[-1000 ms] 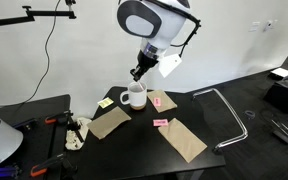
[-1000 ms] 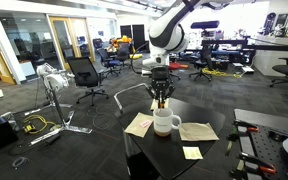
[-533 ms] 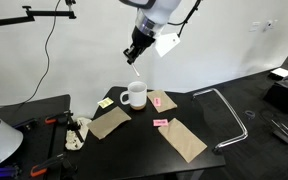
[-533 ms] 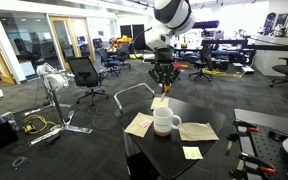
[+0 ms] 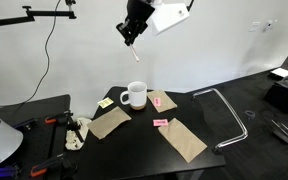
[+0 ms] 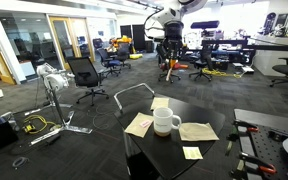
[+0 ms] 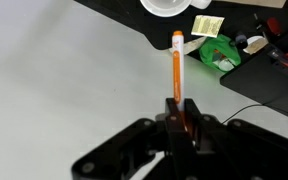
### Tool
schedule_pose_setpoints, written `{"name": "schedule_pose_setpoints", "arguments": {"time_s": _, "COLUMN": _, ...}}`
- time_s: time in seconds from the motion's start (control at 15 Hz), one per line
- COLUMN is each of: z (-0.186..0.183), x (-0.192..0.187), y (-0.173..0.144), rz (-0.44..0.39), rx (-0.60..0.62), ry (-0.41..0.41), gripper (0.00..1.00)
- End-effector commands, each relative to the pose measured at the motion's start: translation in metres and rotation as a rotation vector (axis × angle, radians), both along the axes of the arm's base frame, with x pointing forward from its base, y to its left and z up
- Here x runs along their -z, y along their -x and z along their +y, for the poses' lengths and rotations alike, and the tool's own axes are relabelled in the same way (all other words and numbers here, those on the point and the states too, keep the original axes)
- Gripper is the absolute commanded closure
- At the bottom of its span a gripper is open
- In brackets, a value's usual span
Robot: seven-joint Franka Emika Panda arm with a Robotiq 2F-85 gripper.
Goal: Take the marker out of the white cup and place on the table
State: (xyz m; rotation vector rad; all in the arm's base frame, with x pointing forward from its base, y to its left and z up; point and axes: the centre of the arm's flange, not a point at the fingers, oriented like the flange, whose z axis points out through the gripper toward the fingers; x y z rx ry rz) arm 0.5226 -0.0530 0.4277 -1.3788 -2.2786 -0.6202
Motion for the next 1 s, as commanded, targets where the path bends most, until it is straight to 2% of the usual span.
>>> {"name": "schedule_pose_setpoints", "arguments": {"time_s": 0.0, "z": -0.024, "x": -0.018, "y": 0.006, "rz": 0.013, "rx": 0.132, "ry": 0.006, "gripper": 0.97}}
{"name": "schedule_pose_setpoints", "arguments": {"time_s": 0.27, "z": -0.043, "x": -0.017, "y": 0.005, "rz": 0.038, "rx": 0.261, "ry": 0.014, "gripper": 0.97}}
{"name": "schedule_pose_setpoints", "arguments": {"time_s": 0.53, "z": -0.049, "x": -0.019, "y": -0.017, "rz": -0.03, "rx": 0.43, "ry": 0.057, "gripper": 0.97}}
{"name": "schedule_pose_setpoints", "arguments": {"time_s": 0.93, "z": -0.045, "x": 0.008, "y": -0.055, "rz": -0.12, "rx": 0.563, "ry": 0.167, "gripper": 0.97}}
